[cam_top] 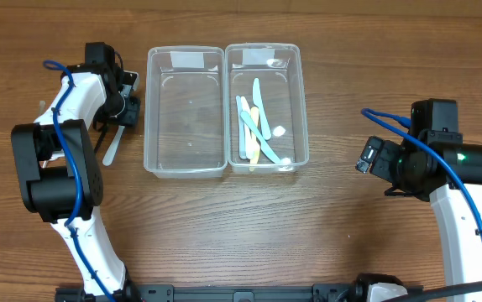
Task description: Pack container
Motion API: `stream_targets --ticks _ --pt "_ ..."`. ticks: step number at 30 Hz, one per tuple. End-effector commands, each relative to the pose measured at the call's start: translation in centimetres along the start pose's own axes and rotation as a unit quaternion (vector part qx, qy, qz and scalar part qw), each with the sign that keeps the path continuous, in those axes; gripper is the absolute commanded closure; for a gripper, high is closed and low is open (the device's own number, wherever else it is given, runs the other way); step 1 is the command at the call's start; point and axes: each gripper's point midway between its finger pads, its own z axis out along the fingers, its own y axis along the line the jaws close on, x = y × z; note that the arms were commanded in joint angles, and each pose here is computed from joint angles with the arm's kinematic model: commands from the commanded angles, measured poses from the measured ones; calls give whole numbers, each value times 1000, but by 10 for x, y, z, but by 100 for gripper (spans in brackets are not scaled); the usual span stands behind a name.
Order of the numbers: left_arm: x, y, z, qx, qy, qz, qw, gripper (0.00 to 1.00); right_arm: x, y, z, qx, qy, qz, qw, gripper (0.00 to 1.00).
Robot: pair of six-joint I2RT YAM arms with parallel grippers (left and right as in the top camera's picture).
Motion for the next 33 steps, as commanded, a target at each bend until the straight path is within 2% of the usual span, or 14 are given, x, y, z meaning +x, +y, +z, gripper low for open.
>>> stream_targets --ticks 1,7,11,14,18,19,22,24,27,33 --pt "1 4 6 -17 13 -1 1000 71 -1 1 -4 -6 -11 -3 1000 0" --pt "4 11 6 -38 20 -3 999 82 -1 1 -4 -6 -11 -3 1000 0" --pt "-4 15 -12 -50 13 -26 998 94 -1 1 -4 -6 -11 -2 1000 0" --pt "-23 17 -61 -61 -19 -43 997 96 -1 1 -4 -6 -11 -2 1000 0" --pt "-49 5 -167 -68 -109 -58 990 96 -1 1 -4 -7 -11 -3 1000 0" --pt "-51 -12 -205 -61 -149 -75 984 96 -1 1 -4 -7 -11 -2 1000 0" --pt "-47 -42 -231 -34 -173 -110 978 96 -1 1 -4 -7 -11 -2 1000 0" --pt "-44 -91 -232 32 -160 -117 980 96 0 2 -4 -9 -10 -2 1000 0" --pt "-49 -141 -210 51 -139 -91 985 96 0 1 -4 -8 -8 -2 1000 0" --pt "-52 -169 -142 43 -75 -64 994 94 6 -1 -4 -4 3 -16 1000 0"
